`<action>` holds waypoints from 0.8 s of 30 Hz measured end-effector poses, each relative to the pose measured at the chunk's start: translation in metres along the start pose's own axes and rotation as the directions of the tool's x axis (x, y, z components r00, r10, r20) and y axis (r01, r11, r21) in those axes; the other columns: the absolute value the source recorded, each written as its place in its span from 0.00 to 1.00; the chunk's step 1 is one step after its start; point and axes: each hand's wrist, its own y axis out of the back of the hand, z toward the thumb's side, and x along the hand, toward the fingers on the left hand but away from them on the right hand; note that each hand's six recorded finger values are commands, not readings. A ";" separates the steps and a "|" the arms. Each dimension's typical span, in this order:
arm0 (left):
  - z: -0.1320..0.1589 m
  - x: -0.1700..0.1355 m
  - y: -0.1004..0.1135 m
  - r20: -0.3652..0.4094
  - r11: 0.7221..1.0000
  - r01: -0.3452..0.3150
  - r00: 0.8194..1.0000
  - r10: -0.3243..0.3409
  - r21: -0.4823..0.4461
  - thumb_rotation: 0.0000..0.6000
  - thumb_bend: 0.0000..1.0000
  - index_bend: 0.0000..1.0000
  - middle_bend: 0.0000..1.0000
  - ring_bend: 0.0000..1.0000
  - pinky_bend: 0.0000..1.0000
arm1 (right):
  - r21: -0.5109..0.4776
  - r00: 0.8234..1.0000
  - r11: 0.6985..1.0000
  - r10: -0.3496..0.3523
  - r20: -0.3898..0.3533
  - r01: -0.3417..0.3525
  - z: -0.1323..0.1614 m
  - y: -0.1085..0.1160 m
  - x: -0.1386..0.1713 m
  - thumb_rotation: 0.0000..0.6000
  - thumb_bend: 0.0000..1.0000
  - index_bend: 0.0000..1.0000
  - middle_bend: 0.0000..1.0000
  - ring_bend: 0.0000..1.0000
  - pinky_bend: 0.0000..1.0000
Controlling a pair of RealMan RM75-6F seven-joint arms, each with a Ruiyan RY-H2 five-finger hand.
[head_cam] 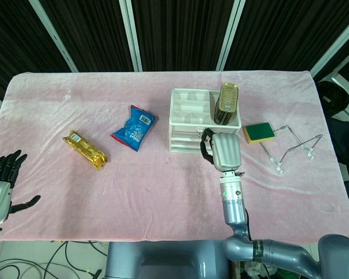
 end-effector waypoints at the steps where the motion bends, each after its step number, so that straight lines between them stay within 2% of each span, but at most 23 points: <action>1: 0.000 0.000 0.000 0.000 1.000 0.001 1.000 -0.001 0.000 1.00 0.00 0.00 0.00 0.00 0.00 | 0.000 1.000 1.000 -0.001 0.000 0.001 0.000 0.000 0.000 1.00 0.45 0.63 0.97 1.00 0.95; 24: 0.000 0.000 -0.001 -0.004 1.000 0.008 1.000 -0.008 -0.002 1.00 0.00 0.00 0.00 0.00 0.00 | 0.014 1.000 1.000 -0.003 -0.001 0.003 0.001 0.001 -0.001 1.00 0.45 0.63 0.97 1.00 0.95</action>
